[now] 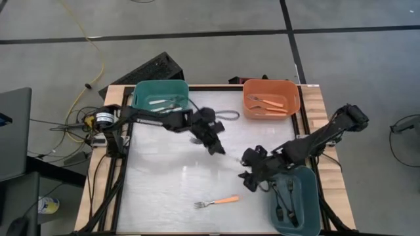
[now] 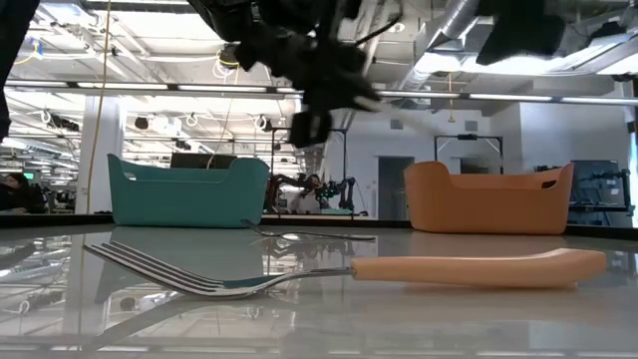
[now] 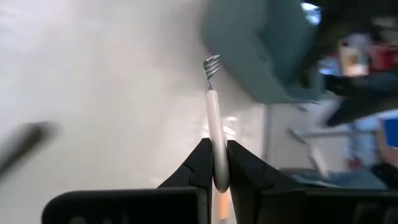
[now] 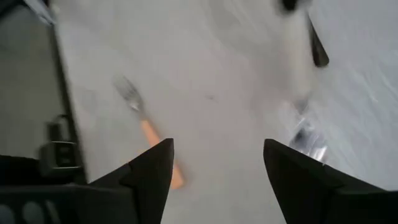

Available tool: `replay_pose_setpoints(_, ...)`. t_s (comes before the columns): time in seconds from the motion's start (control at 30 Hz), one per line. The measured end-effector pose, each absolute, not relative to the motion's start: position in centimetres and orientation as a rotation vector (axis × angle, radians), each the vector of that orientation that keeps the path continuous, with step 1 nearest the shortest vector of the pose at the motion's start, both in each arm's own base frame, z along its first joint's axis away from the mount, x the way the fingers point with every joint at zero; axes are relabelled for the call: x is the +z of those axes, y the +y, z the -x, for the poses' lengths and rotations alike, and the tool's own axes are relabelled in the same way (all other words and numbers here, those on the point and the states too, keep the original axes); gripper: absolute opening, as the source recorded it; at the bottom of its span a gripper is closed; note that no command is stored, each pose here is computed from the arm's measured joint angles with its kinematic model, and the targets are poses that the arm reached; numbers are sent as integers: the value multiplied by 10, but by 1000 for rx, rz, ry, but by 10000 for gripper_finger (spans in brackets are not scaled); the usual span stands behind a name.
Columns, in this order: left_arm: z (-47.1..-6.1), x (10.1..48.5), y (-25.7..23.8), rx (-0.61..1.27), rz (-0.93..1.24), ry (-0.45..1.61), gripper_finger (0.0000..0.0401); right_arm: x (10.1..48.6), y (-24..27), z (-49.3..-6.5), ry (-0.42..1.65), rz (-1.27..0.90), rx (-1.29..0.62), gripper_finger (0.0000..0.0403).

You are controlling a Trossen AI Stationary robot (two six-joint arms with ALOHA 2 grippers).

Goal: Sort silverware by color (type)
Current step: Put the white fork into the green bin

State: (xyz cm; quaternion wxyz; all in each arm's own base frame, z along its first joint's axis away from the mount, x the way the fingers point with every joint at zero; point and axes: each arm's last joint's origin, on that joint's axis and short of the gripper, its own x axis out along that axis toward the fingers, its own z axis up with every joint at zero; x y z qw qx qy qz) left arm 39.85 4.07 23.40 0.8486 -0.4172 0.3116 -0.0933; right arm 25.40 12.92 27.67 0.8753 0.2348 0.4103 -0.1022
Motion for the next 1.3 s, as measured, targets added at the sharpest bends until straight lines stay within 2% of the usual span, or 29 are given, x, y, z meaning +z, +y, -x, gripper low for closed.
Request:
replay_pose_setpoints(0.27, -329, 286, 95, 93, 676, 690, 12, 301, 134, -230, 683, -450, -259, 273)
replay_pose_setpoints(0.5, -249, 354, 125, 264, 553, 498, 12, 296, 136, -235, 680, -434, -288, 274)
replay_pose_setpoints(0.7, -169, 381, 143, 613, 453, 475, 12, 284, 138, -244, 728, -470, -304, 274)
replay_pose_setpoints(0.87, -138, 371, 155, 794, 398, 596, 12, 276, 143, -251, 763, -489, -277, 274)
replay_pose_setpoints(1.07, -125, 320, 169, 777, 457, 726, 12, 270, 146, -258, 773, -516, -273, 274)
replay_pose_setpoints(1.3, -122, 274, 180, 723, 492, 614, 12, 272, 148, -260, 749, -562, -265, 274)
